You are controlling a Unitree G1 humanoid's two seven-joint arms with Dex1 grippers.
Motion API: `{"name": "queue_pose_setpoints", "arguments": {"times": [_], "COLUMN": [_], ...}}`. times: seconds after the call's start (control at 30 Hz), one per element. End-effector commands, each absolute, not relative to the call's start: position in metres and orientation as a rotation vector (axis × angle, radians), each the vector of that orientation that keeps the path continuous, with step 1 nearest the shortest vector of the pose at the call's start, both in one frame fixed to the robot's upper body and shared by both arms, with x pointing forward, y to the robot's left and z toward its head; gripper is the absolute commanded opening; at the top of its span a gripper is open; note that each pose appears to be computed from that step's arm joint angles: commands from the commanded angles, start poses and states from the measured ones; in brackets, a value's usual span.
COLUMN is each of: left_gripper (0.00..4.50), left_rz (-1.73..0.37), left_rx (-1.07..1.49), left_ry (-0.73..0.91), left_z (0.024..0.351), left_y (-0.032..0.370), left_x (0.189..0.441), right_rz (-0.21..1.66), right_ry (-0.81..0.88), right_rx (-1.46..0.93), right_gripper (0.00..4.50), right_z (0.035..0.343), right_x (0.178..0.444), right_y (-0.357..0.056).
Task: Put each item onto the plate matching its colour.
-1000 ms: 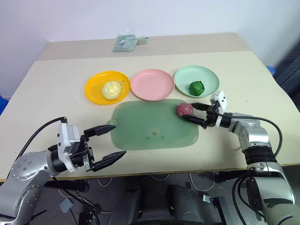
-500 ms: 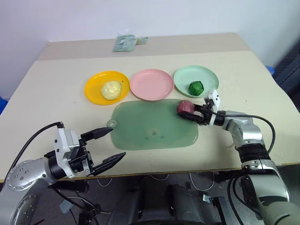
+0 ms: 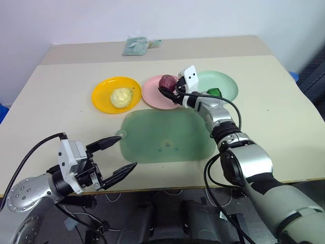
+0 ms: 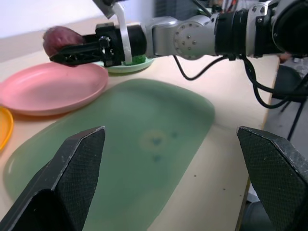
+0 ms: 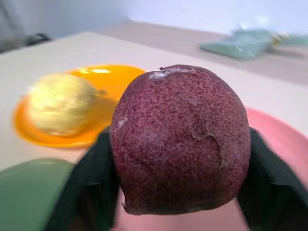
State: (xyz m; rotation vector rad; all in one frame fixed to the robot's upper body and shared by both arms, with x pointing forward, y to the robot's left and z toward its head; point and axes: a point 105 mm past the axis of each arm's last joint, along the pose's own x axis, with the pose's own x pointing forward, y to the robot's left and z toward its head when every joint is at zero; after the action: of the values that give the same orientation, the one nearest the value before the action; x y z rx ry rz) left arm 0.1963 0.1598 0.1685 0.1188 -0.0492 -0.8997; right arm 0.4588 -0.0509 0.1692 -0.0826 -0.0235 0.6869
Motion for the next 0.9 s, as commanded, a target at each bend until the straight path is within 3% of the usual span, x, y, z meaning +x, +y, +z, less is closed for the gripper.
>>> {"name": "queue_pose_setpoints", "arguments": {"times": [0.03, 0.33, 0.43, 0.57, 0.77, 0.9], "left_gripper": [4.50, 4.50, 4.50, 4.50, 4.50, 4.50], "left_rz": [-0.794, -0.548, -0.531, -0.514, -0.518, -0.573], "left_rx": [0.170, 0.210, 0.192, 0.158, 0.117, 0.120], "left_ry": [-0.070, -0.115, -0.117, -0.116, -0.112, -0.089], "left_z": [0.174, 0.165, 0.164, 0.163, 0.161, 0.155], "left_y": [0.165, 0.179, 0.189, 0.203, 0.211, 0.212], "left_x": [0.197, 0.216, 0.222, 0.231, 0.235, 0.237], "right_rz": [0.597, 0.669, 0.790, 0.819, 0.724, 0.670], "right_ry": [-0.140, -0.249, -0.282, -0.252, -0.112, -0.030], "right_rx": [-0.134, -0.127, -0.189, -0.259, -0.292, -0.317], "right_gripper": [4.44, 4.44, 4.44, 4.44, 4.44, 4.44], "right_z": [0.204, 0.220, 0.211, 0.193, 0.167, 0.155], "right_x": [0.467, 0.459, 0.438, 0.402, 0.333, 0.305], "right_y": [-0.050, -0.083, -0.107, -0.145, -0.206, -0.231]}}
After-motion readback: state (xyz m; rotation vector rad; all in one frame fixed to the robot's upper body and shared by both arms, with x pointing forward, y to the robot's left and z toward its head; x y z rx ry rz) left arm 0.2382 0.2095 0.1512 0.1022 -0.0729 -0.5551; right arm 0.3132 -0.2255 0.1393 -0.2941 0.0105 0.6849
